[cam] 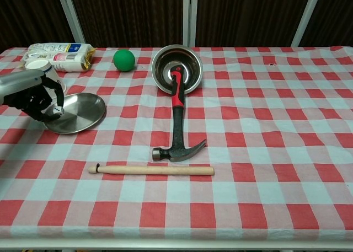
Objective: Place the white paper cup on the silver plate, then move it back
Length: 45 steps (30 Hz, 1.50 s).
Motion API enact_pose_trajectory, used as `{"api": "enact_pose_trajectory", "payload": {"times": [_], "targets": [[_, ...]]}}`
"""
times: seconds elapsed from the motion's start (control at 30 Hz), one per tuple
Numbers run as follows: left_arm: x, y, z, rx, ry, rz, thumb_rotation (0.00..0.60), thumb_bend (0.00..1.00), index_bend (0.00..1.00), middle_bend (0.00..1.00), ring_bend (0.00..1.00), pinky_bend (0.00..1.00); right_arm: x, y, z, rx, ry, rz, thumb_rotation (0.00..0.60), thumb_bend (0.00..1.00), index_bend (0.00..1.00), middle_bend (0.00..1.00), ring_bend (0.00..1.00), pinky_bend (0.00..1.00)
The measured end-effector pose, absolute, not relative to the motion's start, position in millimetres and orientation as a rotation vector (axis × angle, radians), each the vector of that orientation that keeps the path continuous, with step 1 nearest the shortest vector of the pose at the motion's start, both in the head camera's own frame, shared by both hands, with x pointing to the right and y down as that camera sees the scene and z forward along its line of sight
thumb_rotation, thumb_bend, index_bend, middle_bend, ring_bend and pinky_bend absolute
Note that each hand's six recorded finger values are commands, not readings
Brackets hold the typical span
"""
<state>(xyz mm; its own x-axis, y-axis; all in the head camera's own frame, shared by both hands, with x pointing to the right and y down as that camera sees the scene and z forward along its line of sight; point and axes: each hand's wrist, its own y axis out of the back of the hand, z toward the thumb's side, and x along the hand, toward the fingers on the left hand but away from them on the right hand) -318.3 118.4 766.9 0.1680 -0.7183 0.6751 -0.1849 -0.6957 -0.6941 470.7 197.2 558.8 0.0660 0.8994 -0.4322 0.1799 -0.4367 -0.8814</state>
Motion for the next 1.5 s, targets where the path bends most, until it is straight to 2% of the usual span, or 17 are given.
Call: {"api": "enact_pose_trajectory", "payload": {"times": [0.1,0.2,0.3,0.43,0.57,0.7,0.8,0.9,0.97,1.13,1.5], "targets": [[-316,117,768,-1.981,0.86,-1.548,0.6,0.34,0.46,0.83,0.8,0.92,470,197,558,-1.701,-1.084,1.418,0.6,0.21,0.05,0.2,0.0,0.13],[-317,115,764,-1.963,0.889,-1.534,0.6,0.26,0.35,0.83,0.8,0.92,470,197,558,-1.702,-1.083,1.415,0.6,0.21,0.05,0.2,0.0,0.13],[-321,115,758,-1.951,0.923,-1.522,0.6,0.24,0.29,0.82,0.8,0.91,470,197,558,-1.702,-1.082,1.411,0.6,0.21,0.05,0.2,0.0,0.13],[-333,113,744,-1.936,0.989,-1.507,0.6,0.23,0.28,0.8,0.8,0.91,472,195,554,-1.685,-1.083,1.41,0.6,0.21,0.05,0.2,0.0,0.13],[-354,109,730,-1.915,1.12,-1.497,0.6,0.23,0.31,0.73,0.72,0.88,474,192,546,-1.66,-1.089,1.397,0.6,0.21,0.05,0.2,0.0,0.13],[-385,100,721,-1.818,1.248,-1.522,0.6,0.23,0.34,0.59,0.54,0.74,476,189,539,-1.635,-1.094,1.39,0.6,0.21,0.05,0.2,0.0,0.13],[-404,95,724,-1.772,1.314,-1.574,0.6,0.22,0.32,0.39,0.31,0.47,475,189,537,-1.631,-1.092,1.388,0.6,0.21,0.05,0.2,0.0,0.13],[-412,94,731,-1.791,1.36,-1.615,0.6,0.19,0.26,0.26,0.17,0.32,475,187,536,-1.624,-1.09,1.383,0.6,0.21,0.05,0.2,0.0,0.13],[-414,92,737,-1.824,1.398,-1.636,0.6,0.18,0.22,0.22,0.14,0.27,474,187,535,-1.623,-1.086,1.381,0.6,0.21,0.05,0.2,0.0,0.13],[-418,82,755,-1.927,1.543,-1.661,0.6,0.16,0.17,0.16,0.09,0.23,473,188,533,-1.618,-1.082,1.382,0.6,0.21,0.05,0.2,0.0,0.13],[-409,59,779,-2.023,1.708,-1.639,0.6,0.16,0.22,0.17,0.09,0.23,472,189,536,-1.62,-1.083,1.401,0.6,0.21,0.05,0.2,0.0,0.13]]}}
